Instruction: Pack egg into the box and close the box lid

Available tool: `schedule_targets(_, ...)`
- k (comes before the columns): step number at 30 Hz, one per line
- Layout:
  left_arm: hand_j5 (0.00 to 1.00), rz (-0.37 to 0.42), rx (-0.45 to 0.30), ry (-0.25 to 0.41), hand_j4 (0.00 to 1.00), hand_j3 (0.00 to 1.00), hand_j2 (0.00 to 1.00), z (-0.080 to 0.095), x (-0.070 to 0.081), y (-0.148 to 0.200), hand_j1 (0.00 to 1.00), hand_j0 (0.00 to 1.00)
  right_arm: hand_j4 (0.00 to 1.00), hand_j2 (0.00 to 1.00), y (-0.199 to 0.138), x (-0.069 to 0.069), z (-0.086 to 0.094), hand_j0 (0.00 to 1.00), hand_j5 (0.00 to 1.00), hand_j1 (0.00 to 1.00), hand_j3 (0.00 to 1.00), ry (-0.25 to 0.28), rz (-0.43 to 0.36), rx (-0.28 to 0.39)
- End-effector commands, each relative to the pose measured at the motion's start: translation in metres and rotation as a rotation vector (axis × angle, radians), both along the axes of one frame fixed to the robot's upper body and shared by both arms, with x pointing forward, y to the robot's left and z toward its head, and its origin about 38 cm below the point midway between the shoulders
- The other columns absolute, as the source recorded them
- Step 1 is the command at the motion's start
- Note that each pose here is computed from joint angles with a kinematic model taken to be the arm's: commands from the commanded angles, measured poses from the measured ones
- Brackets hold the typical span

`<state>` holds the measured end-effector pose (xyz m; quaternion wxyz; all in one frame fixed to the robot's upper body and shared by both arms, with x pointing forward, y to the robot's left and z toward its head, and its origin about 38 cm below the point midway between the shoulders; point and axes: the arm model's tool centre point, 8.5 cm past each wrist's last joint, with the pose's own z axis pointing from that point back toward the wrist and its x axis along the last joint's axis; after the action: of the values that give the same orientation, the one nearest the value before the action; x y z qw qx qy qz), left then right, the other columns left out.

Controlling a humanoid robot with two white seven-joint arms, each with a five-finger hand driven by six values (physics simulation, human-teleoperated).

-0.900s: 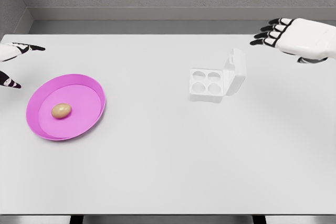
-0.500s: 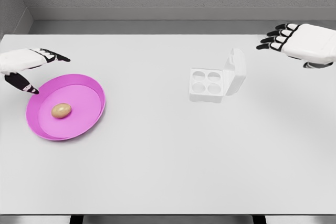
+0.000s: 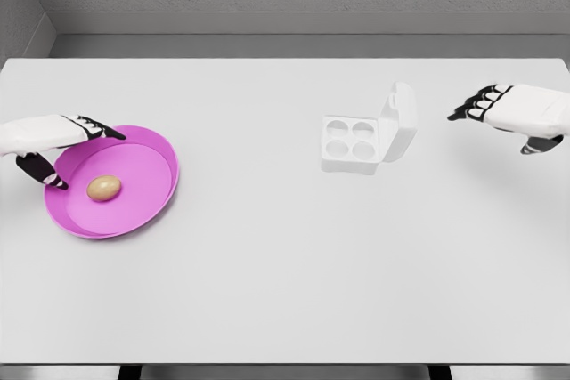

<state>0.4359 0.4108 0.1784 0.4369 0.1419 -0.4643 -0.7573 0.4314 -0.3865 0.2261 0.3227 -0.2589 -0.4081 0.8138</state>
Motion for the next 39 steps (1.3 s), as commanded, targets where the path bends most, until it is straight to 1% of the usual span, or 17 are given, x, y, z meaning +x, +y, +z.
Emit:
schedule_targets(1,1.00,-0.021,-0.007,0.001,1.00,1.00,1.00,0.000,-0.001,-0.007,1.00,1.00,1.00,1.00,-0.005,0.002,-0.008,1.00,1.00,1.00,1.00,0.022,-0.022,0.004)
schedule_targets(2,1.00,-0.044,0.000,0.014,1.00,1.00,1.00,-0.004,-0.005,-0.014,1.00,1.00,1.00,1.00,-0.004,0.002,-0.008,1.00,1.00,1.00,1.00,0.024,-0.020,0.015)
schedule_targets(4,1.00,-0.062,0.000,0.022,1.00,1.00,1.00,-0.007,-0.007,-0.019,1.00,1.00,1.00,1.00,-0.004,0.002,-0.010,1.00,1.00,1.00,1.00,0.026,-0.021,0.012)
schedule_targets(5,1.00,-0.063,-0.001,0.022,1.00,1.00,1.00,-0.008,-0.007,-0.020,1.00,1.00,1.00,1.00,-0.008,0.003,-0.010,1.00,1.00,1.00,1.00,0.028,-0.034,0.011)
schedule_targets(6,1.00,-0.064,-0.002,0.022,1.00,1.00,1.00,-0.008,-0.006,-0.021,1.00,1.00,1.00,1.00,-0.010,0.004,-0.007,1.00,1.00,1.00,1.00,0.021,-0.039,0.012)
schedule_targets(14,1.00,-0.070,0.004,0.033,1.00,1.00,1.00,-0.011,-0.008,-0.021,1.00,1.00,1.00,1.00,-0.008,0.004,-0.007,1.00,1.00,1.00,1.00,0.024,-0.035,0.019)
schedule_targets(16,1.00,-0.070,0.007,0.033,1.00,1.00,1.00,-0.011,-0.009,-0.021,1.00,1.00,1.00,1.00,-0.009,0.006,-0.003,1.00,1.00,1.00,1.00,0.014,-0.036,0.022)
schedule_targets(18,0.97,-0.072,0.007,0.037,0.97,0.97,0.97,-0.013,-0.009,-0.022,0.97,0.97,1.00,1.00,-0.012,0.006,-0.004,1.00,1.00,1.00,1.00,0.026,-0.048,0.053)
schedule_targets(19,0.97,-0.075,0.009,0.042,0.97,0.97,0.97,-0.015,-0.010,-0.022,0.97,0.97,1.00,1.00,-0.010,0.006,-0.005,1.00,1.00,1.00,1.00,0.029,-0.043,0.054)
schedule_targets(21,0.93,-0.076,0.010,0.044,0.93,0.93,0.93,-0.015,-0.010,-0.023,0.93,0.93,1.00,1.00,-0.012,0.006,-0.003,1.00,1.00,1.00,1.00,0.025,-0.046,0.051)
schedule_targets(22,0.92,-0.076,0.010,0.044,0.92,0.92,0.92,-0.015,-0.010,-0.023,0.92,0.92,1.00,1.00,-0.014,0.007,0.002,1.00,1.00,1.00,1.00,0.015,-0.049,0.048)
schedule_targets(24,0.89,-0.076,0.010,0.044,0.89,0.89,0.89,-0.015,-0.010,-0.023,0.89,0.89,1.00,1.00,-0.013,0.007,0.001,1.00,1.00,1.00,1.00,0.016,-0.048,0.049)
schedule_targets(26,0.89,-0.082,0.010,0.045,0.89,0.89,0.89,-0.016,-0.010,-0.025,0.89,0.89,1.00,1.00,-0.013,0.007,0.003,1.00,1.00,1.00,1.00,0.012,-0.047,0.049)
schedule_targets(28,0.89,-0.109,0.012,0.047,0.89,0.89,0.89,-0.016,-0.013,-0.032,0.89,0.89,1.00,1.00,-0.014,0.007,0.003,1.00,1.00,1.00,1.00,0.013,-0.048,0.046)
schedule_targets(36,0.89,-0.113,0.014,0.053,0.89,0.89,0.89,-0.018,-0.015,-0.033,0.89,0.89,1.00,1.00,-0.014,0.007,0.003,1.00,1.00,1.00,1.00,0.014,-0.047,0.044)
schedule_targets(39,0.89,-0.112,0.015,0.053,0.89,0.89,0.89,-0.018,-0.015,-0.032,0.89,0.89,1.00,1.00,-0.014,0.006,-0.001,1.00,1.00,1.00,1.00,0.023,-0.048,0.043)
